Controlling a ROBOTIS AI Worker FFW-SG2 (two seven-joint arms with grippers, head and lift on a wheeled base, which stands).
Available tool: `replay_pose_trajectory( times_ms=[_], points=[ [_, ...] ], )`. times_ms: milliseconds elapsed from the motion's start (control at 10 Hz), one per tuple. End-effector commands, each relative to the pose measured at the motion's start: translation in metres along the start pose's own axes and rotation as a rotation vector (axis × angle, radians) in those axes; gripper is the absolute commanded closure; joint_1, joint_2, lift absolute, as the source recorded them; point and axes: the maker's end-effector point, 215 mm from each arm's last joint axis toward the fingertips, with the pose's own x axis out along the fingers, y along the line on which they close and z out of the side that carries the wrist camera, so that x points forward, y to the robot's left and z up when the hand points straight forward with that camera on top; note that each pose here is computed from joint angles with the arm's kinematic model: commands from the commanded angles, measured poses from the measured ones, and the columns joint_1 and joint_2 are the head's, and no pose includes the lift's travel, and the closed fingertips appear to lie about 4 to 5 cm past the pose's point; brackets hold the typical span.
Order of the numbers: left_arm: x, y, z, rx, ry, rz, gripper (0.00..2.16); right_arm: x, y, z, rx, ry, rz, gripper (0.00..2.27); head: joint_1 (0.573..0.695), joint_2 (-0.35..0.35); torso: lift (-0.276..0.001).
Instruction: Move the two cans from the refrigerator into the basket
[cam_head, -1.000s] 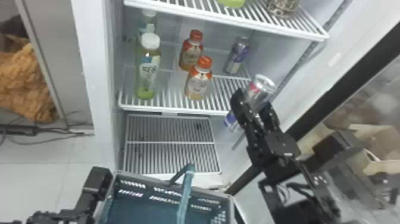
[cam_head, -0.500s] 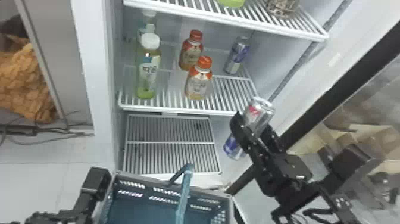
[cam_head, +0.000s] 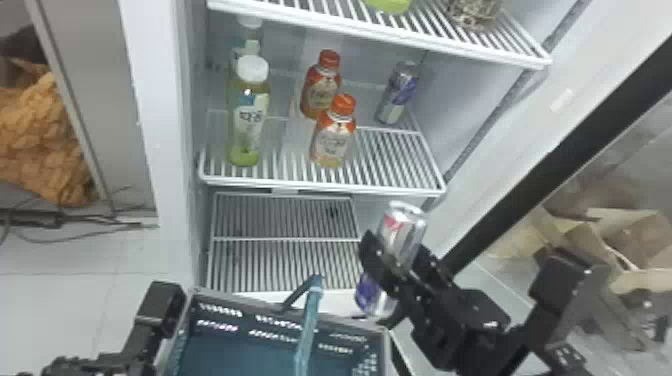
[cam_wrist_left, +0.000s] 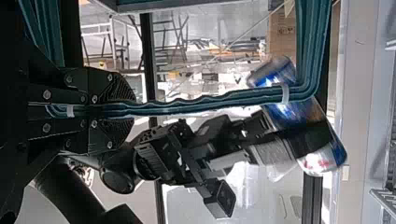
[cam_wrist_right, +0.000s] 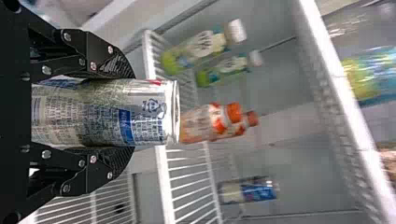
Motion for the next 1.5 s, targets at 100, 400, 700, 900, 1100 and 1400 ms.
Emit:
replay_pose_trajectory(
  times_ms=[100,400,700,900,1100,1400],
  points=[
    [0.0,0.0,-0.003,-0.006,0.011,0.002,1.21,-0.011,-0.006,-0.034,-0.05,0.161,-0.02,0.69,0.695,-0.35,-0.266],
    [-0.002,0.003,-0.001,0.0,0.008,0.014,1.21,-0.022,0.002,-0.061,-0.059,0.273,0.008,0.69,0.695,-0.35,-0.266],
    [-0.003,0.003,0.0,-0.001,0.004,0.014,1.21,-0.038,0.013,-0.078,-0.071,0.358,0.038,0.69,0.695,-0.35,-0.266],
    [-0.005,0.003,0.002,0.005,0.001,0.021,1.21,-0.046,0.018,-0.091,-0.085,0.42,0.055,0.69,0.695,-0.35,-0.266],
    [-0.004,0.003,0.0,-0.001,0.002,0.015,1.21,-0.046,0.016,-0.094,-0.084,0.429,0.053,0.62,0.695,-0.35,-0.266],
    [-0.004,0.003,0.0,-0.001,0.002,0.015,1.21,-0.037,0.006,-0.095,-0.078,0.422,0.038,0.48,0.695,-0.35,-0.266]
  ],
)
